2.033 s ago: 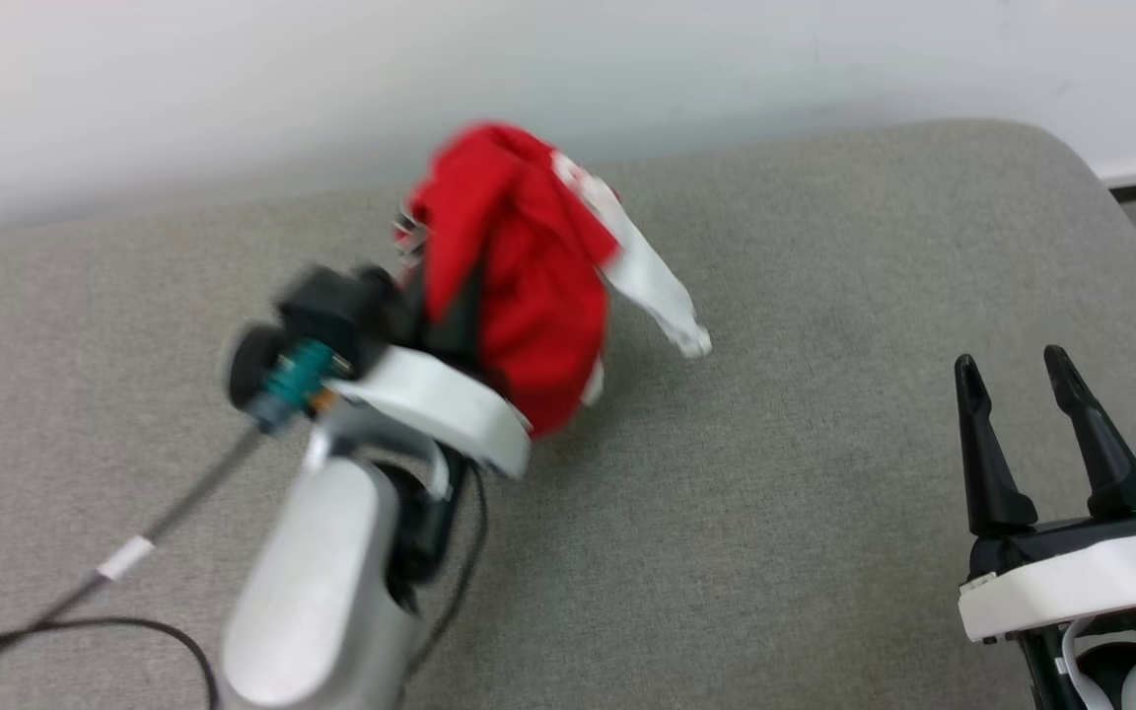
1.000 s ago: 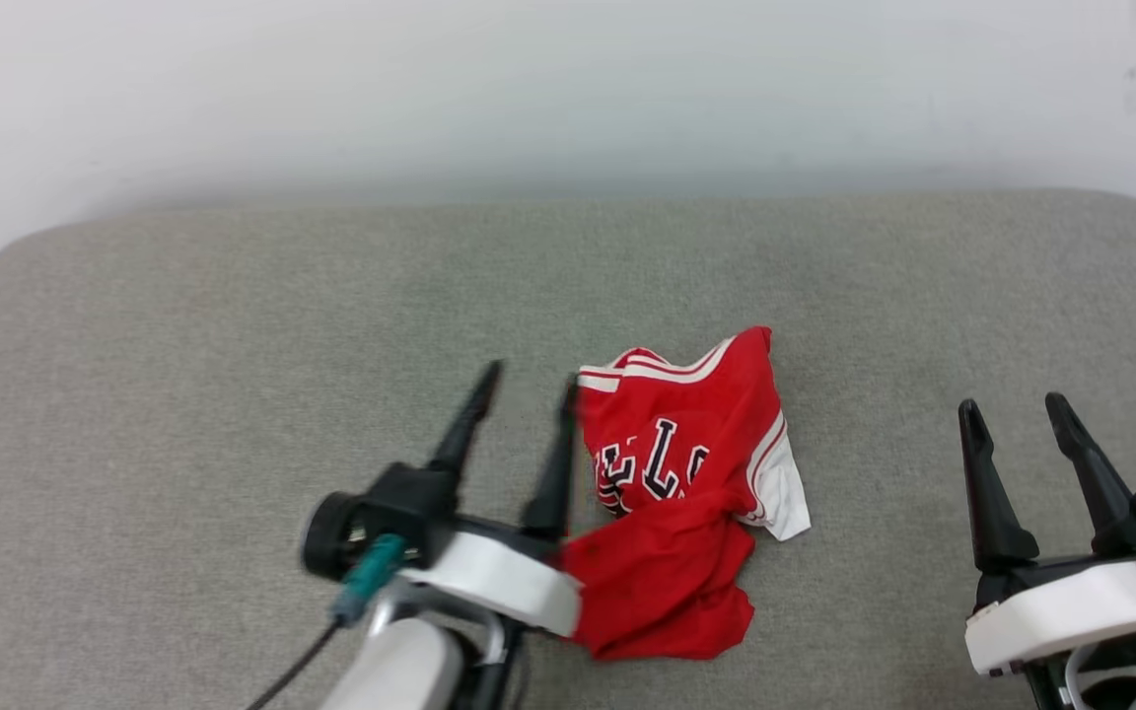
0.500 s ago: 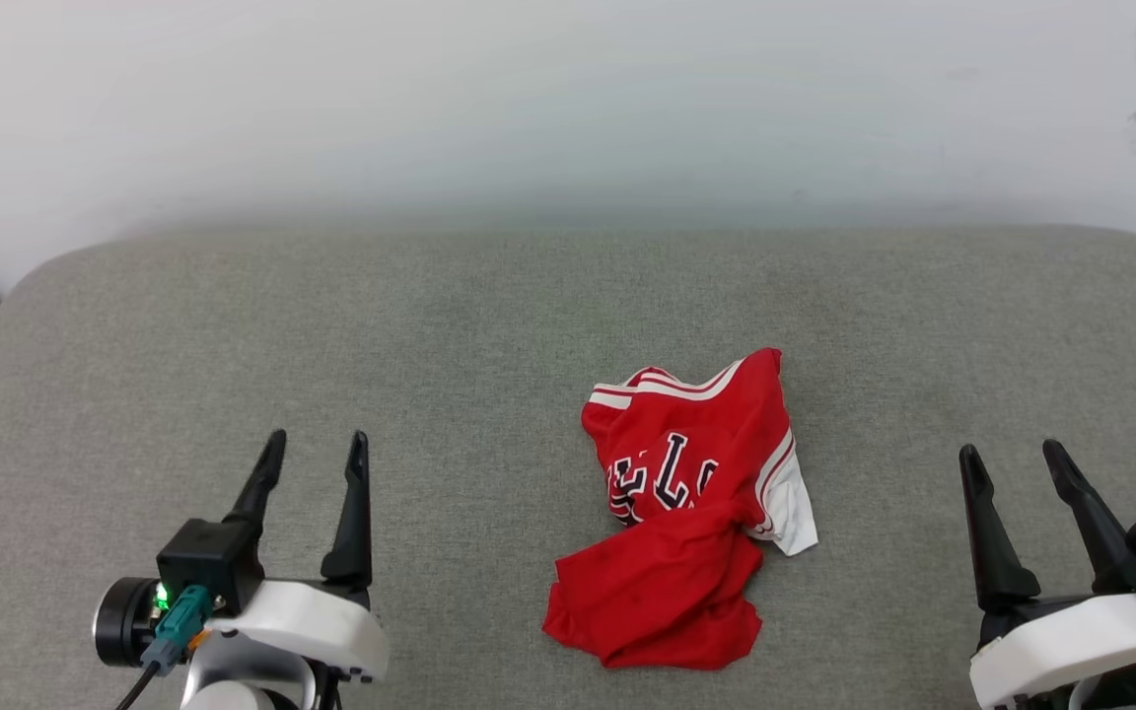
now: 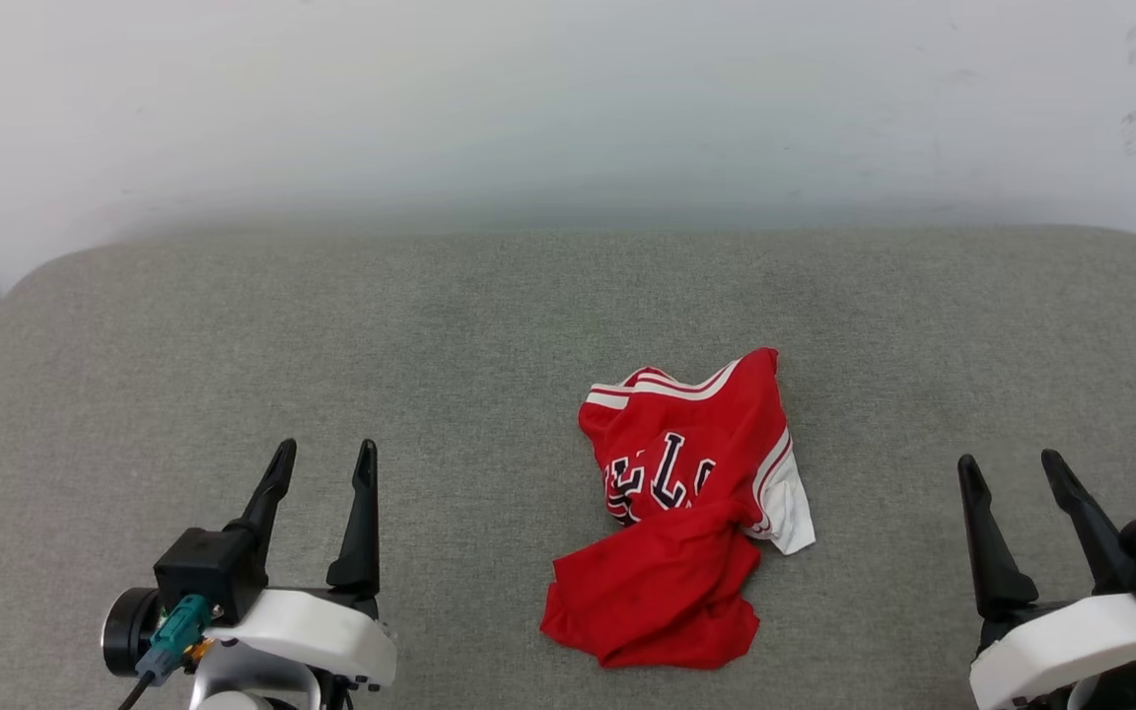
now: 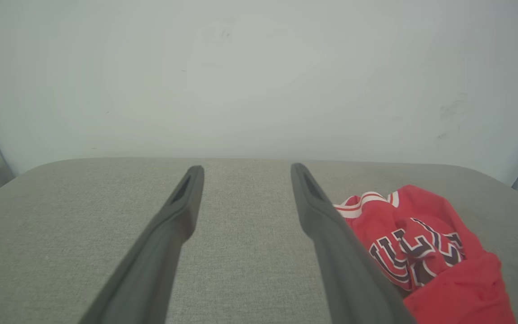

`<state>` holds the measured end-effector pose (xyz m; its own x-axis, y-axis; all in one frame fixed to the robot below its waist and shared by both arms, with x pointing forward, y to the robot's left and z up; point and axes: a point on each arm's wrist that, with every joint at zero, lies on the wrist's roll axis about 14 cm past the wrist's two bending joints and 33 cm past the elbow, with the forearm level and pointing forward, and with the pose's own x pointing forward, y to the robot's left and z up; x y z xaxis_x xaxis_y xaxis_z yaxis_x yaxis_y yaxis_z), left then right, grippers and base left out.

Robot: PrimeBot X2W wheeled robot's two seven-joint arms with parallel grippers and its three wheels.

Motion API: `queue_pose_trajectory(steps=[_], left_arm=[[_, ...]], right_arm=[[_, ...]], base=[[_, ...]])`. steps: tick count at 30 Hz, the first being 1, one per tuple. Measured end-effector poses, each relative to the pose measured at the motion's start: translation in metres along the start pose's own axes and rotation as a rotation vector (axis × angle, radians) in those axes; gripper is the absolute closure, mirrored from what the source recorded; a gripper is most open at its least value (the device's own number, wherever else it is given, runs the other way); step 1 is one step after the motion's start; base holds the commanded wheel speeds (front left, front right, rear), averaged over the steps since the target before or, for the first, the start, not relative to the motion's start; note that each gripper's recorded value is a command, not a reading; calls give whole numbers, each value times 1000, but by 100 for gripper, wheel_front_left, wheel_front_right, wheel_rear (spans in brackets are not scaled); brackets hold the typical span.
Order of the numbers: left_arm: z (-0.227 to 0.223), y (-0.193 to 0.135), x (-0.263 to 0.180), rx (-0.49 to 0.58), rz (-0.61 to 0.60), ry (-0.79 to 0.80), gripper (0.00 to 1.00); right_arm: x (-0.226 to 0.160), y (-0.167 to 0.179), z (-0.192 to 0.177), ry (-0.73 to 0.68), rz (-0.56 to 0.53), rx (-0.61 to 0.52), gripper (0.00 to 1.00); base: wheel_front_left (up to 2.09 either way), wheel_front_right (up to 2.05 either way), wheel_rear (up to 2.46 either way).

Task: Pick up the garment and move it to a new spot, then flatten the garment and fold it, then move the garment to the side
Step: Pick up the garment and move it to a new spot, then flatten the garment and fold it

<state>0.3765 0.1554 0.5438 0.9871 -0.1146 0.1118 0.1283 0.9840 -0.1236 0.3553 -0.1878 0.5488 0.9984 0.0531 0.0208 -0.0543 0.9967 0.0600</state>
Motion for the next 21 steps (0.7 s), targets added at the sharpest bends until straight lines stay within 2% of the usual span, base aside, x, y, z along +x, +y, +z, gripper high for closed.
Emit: queue_pose_trajectory(steps=[4,9,14,18,21], left_arm=[[2,0,3,11,-2,-10,0],[7,1,9,22,2,-31,0],[5,4,13,5,24,-43,0],[2,11,17,0,55,-48,0],[-2,15,20,-6,68,-44,0]], right_arm=[[2,-6,-15,73,-18,15,0],[15,-19,-43,263,-31,63,0],[21,-14,-90,622,63,47,0],[30,11,-111,812,178,42,0],[37,28,-126,897,250,11,0]], base=[[0,0,0],[0,0,0],[0,0,0],[0,0,0],[0,0,0]])
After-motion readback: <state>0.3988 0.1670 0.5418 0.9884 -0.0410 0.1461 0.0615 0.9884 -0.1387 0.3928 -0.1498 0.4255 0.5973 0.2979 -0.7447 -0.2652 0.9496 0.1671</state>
